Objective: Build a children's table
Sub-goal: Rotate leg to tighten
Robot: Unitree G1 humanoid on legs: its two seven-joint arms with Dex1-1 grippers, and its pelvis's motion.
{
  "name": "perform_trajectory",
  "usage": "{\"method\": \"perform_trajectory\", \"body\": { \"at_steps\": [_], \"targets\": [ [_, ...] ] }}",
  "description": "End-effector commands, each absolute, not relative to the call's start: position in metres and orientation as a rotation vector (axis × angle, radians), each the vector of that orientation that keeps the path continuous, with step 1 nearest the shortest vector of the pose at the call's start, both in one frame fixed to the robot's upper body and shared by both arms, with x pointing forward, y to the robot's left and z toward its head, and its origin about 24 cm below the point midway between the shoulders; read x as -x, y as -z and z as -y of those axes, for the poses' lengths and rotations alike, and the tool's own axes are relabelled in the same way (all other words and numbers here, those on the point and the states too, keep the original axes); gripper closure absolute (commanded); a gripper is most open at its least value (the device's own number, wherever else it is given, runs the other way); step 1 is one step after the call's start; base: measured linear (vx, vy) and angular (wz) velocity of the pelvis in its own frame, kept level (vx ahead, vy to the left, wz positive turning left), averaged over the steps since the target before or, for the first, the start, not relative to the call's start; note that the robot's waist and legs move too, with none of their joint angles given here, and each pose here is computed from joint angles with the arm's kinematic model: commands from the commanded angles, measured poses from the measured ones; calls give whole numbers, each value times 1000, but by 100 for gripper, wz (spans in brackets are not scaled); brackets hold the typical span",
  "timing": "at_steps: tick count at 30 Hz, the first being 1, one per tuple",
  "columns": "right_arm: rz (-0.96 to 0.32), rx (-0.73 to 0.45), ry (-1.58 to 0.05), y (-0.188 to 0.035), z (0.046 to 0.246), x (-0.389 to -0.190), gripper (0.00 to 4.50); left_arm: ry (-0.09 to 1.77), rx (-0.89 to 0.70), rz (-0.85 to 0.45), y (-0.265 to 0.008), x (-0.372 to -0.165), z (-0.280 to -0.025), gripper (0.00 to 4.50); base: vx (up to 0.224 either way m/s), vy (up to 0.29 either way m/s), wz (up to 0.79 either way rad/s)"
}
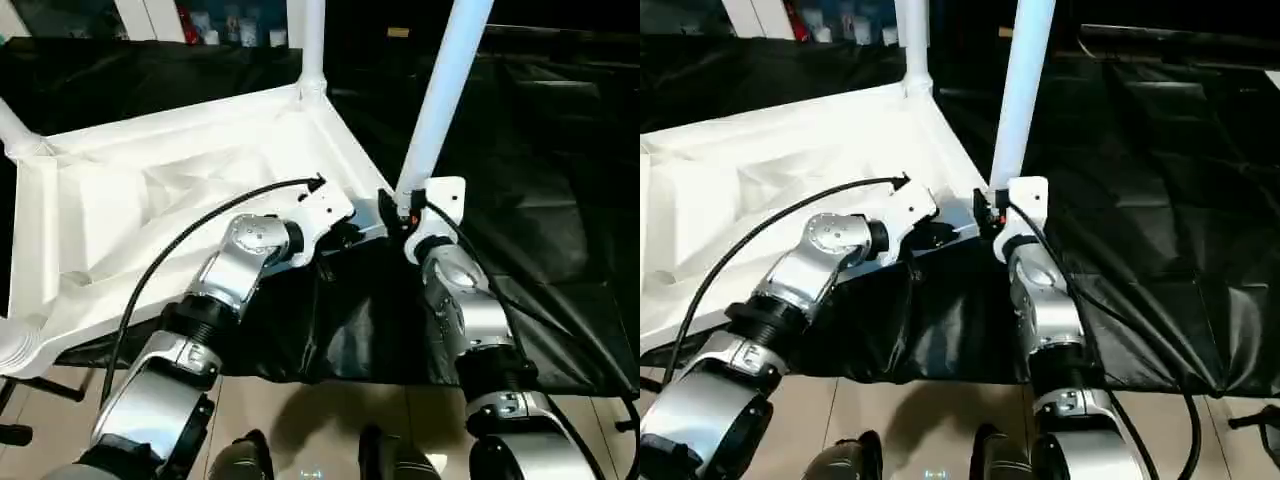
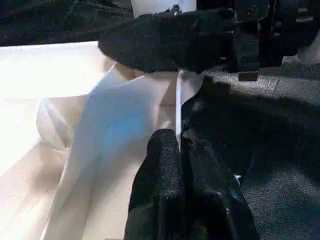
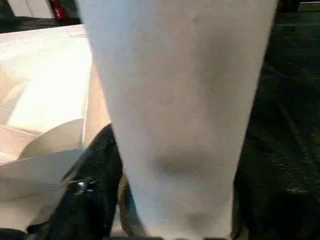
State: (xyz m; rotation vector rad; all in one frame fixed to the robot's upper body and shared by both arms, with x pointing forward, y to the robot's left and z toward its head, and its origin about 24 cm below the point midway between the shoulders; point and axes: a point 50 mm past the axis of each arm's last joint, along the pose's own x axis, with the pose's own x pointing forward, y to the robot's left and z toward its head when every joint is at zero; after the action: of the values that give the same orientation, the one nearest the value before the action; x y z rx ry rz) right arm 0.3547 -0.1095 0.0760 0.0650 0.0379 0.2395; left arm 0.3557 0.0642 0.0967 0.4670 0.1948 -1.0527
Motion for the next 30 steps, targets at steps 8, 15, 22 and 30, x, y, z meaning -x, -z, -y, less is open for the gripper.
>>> {"method": "perform_trajectory", "body": {
  "at_steps": [8, 15, 22, 30],
  "targets": [
    [-24, 106, -583, -81, 109, -351, 29, 1272, -451, -220, -83, -338, -75, 450, 0, 0, 0],
    [-41, 222, -903, -85, 124, -333, 19, 1354, -460, -243, -81, -333, -91, 450, 0, 0, 0],
    [-39, 180, -1135, -92, 137, -317, 19, 1426, -481, -259, -82, -329, -104, 450, 0, 0, 0],
    [-126, 158, -1261, -89, 153, -307, 64, 1475, -484, -300, -84, -328, -119, 450, 0, 0, 0]
  ]
}}
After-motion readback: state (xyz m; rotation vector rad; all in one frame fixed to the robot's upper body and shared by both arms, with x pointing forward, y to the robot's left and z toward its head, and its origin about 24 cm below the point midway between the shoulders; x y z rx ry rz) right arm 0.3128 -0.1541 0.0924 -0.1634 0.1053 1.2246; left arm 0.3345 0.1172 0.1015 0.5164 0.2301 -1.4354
